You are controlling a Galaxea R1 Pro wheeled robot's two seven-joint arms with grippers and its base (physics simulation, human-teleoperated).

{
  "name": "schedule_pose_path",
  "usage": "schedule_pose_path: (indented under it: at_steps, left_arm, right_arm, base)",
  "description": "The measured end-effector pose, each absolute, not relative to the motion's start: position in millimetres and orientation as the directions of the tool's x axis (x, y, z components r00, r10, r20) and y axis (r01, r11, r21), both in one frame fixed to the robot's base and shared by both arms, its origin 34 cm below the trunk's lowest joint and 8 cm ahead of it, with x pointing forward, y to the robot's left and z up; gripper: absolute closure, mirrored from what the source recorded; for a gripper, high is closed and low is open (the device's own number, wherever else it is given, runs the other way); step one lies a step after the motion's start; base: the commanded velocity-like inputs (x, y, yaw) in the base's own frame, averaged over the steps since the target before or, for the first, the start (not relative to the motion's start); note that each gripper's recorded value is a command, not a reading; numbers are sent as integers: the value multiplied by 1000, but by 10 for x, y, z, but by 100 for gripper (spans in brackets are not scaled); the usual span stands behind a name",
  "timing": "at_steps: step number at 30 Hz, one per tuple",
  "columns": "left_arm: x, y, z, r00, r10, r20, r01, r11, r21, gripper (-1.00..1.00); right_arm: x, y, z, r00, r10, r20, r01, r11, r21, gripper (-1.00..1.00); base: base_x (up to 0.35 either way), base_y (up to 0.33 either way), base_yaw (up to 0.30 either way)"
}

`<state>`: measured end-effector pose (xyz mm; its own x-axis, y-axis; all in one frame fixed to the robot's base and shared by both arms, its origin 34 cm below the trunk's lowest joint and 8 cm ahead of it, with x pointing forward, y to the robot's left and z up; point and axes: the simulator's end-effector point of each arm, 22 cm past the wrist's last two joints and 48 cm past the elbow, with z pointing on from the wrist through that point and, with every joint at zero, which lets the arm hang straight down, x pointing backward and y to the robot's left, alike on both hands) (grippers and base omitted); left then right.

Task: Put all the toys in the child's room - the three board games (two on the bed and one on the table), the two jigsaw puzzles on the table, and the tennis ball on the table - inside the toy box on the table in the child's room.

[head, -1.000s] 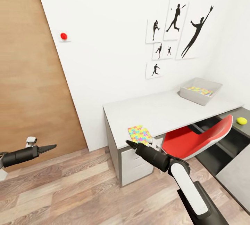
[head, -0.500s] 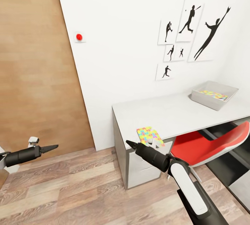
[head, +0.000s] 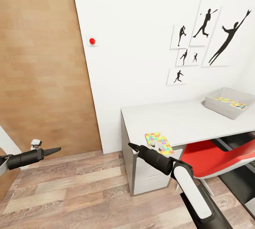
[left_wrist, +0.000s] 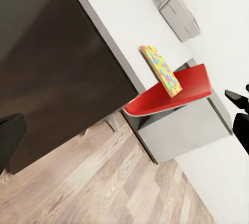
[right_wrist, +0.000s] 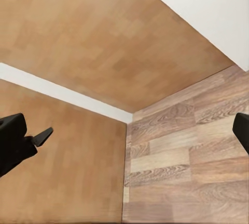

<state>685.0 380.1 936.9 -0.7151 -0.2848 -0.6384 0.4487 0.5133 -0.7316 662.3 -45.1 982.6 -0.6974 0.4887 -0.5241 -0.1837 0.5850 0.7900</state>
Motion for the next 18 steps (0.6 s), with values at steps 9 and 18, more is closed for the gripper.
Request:
schedule_pose_path:
  at_steps: [9,18]
  left_arm:
    - [6853,3767,9439,-707,-284,-647,461,508,-727,-100]
    - [6851,3756,9473,-703,-283,-652,467,507,-724,-100]
  right_arm:
    - [6613,-449,9895,-691,489,-533,-194,585,788,-100]
    - [6521,-282,9844,-692,426,-583,-238,628,741,-100]
  base:
    - [10,-181,155]
    - [1,-164,53]
